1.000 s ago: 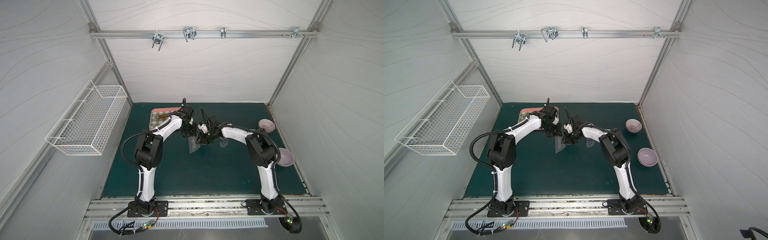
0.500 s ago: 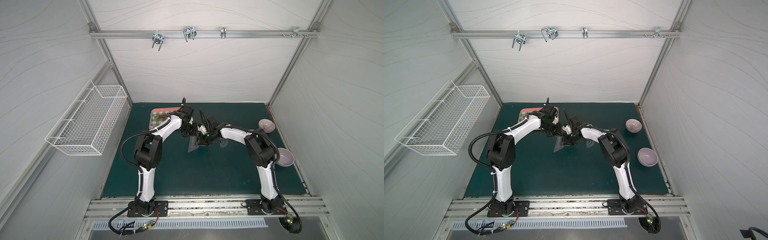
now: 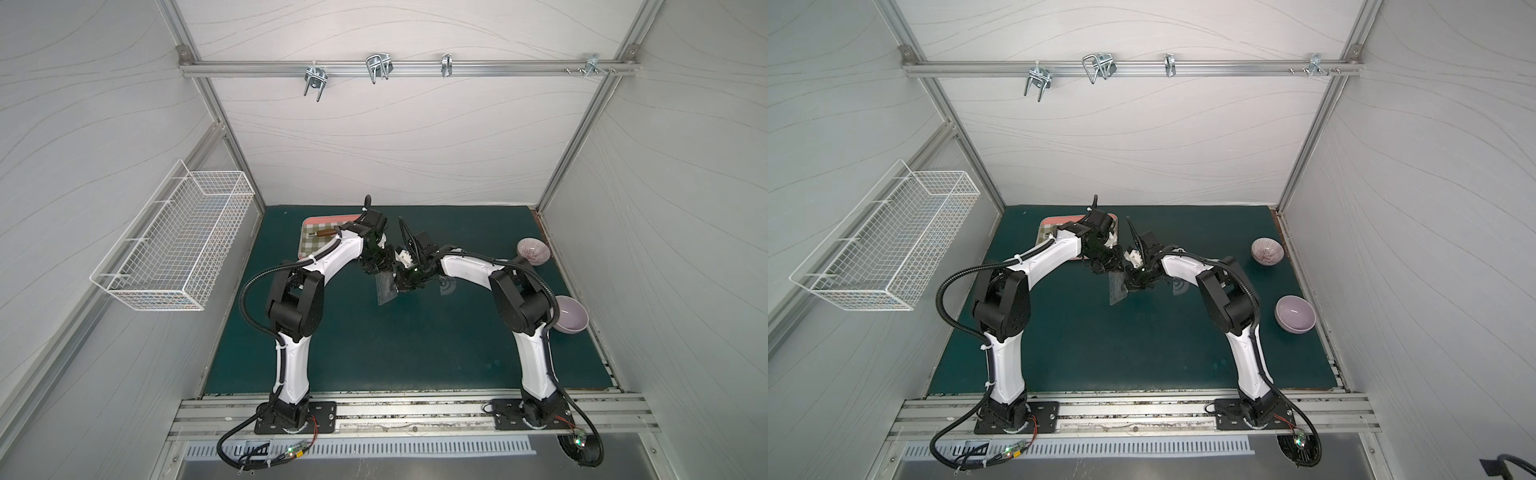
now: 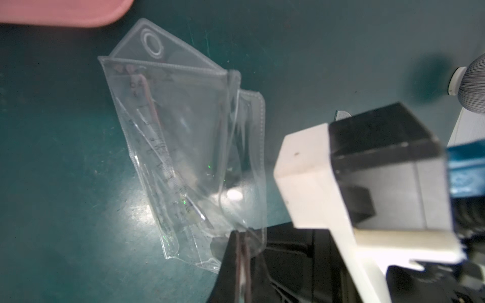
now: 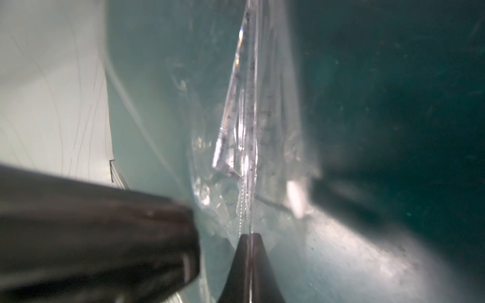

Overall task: Open the ruler set and take out the ruler
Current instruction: Take out the ruler from the ruler set bag.

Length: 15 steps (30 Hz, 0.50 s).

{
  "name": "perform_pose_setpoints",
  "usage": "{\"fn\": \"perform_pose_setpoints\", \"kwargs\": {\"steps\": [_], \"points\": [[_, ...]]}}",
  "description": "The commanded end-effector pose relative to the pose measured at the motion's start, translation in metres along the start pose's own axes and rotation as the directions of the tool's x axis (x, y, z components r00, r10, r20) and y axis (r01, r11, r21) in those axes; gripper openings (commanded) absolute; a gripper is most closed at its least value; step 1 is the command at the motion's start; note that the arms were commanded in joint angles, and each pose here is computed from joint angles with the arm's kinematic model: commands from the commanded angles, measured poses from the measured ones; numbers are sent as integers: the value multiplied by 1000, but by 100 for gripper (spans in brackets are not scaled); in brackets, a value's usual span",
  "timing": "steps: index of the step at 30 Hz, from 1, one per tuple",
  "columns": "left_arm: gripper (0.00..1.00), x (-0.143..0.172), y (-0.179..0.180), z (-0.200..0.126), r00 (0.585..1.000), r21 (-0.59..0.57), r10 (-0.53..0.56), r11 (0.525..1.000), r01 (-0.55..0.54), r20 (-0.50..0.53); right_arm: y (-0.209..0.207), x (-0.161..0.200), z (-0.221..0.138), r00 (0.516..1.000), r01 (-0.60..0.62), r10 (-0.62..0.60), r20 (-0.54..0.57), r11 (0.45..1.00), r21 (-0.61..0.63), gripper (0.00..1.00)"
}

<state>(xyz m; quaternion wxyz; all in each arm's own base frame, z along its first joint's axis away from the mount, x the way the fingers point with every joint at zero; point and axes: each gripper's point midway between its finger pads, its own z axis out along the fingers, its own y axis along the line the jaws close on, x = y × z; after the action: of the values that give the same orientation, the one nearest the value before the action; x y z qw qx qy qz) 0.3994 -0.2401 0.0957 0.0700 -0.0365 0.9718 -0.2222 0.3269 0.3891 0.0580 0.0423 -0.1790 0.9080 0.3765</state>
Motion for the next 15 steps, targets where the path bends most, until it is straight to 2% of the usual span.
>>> {"fn": "perform_pose_setpoints", "kwargs": {"steps": [1, 15], "points": [[0, -5, -10, -8, 999, 28, 8, 1000, -9, 35, -12, 12, 6, 999, -31, 33, -43, 999, 39, 0], [0, -15, -2, -4, 999, 2, -5, 1000, 5, 46, -22, 21, -42, 998, -57, 59, -20, 994, 92, 0]]}}
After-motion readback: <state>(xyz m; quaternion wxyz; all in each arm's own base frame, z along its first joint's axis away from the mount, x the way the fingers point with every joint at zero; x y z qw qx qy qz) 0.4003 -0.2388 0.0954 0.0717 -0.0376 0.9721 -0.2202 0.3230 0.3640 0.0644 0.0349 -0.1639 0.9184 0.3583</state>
